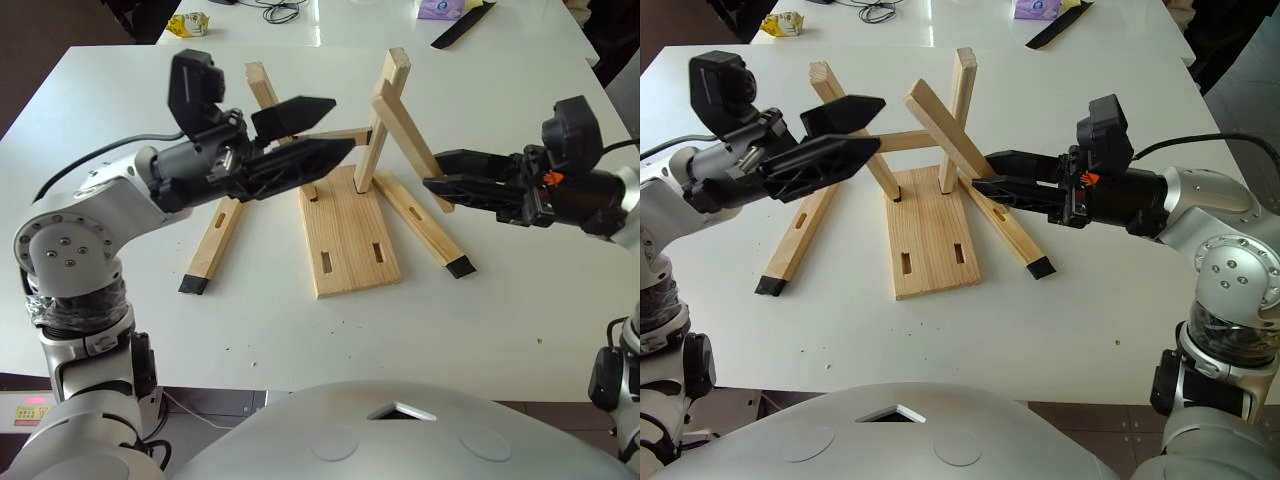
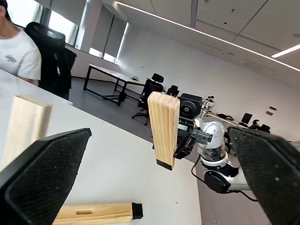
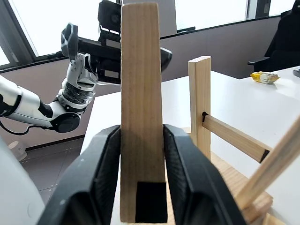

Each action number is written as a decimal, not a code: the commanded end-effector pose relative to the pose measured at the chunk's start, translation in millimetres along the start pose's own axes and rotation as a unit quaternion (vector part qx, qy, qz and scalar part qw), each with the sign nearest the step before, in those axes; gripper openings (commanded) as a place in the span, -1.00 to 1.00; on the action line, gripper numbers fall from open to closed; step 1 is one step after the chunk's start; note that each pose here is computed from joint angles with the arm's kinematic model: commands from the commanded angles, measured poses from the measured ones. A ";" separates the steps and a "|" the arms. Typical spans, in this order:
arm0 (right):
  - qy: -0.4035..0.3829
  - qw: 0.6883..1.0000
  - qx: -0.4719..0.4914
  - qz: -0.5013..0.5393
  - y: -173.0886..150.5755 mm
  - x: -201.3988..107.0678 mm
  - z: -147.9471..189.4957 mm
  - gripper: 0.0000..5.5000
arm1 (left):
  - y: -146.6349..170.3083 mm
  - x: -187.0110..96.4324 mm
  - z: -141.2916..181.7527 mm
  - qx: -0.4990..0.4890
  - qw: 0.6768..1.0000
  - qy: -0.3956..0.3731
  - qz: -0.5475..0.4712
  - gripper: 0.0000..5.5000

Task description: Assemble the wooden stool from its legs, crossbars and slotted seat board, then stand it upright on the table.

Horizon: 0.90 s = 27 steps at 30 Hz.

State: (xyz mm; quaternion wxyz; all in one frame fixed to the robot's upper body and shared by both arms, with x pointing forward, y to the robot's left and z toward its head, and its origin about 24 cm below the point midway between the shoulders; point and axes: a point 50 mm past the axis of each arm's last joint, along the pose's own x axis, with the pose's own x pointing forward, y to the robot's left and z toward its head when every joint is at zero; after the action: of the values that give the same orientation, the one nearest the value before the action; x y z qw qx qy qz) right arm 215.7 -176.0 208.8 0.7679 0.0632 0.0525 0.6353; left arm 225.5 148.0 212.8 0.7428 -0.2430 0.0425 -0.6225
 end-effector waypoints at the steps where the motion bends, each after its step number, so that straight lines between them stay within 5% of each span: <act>1: 0.002 0.999 -0.009 0.033 0.5 4.2 7.7 -0.52 | 8.6 -0.1 -5.4 -0.028 1.000 0.011 0.007 0.68; 4: 0.008 0.998 -0.002 0.055 2.0 8.9 6.3 -0.52 | 9.1 2.9 -4.5 -0.029 1.000 0.007 -0.003 0.55; 27: 0.023 0.990 0.061 0.126 -6.0 30.5 -8.5 -0.52 | -3.3 21.8 -29.2 -0.001 0.996 0.055 -0.076 0.55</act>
State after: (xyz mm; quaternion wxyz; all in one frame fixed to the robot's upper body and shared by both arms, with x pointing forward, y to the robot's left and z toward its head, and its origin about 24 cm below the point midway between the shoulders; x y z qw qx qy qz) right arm 227.4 -149.5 197.9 0.6792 0.1086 0.1027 0.7185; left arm 219.9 120.5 198.6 0.6871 -0.2331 0.0603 -0.6855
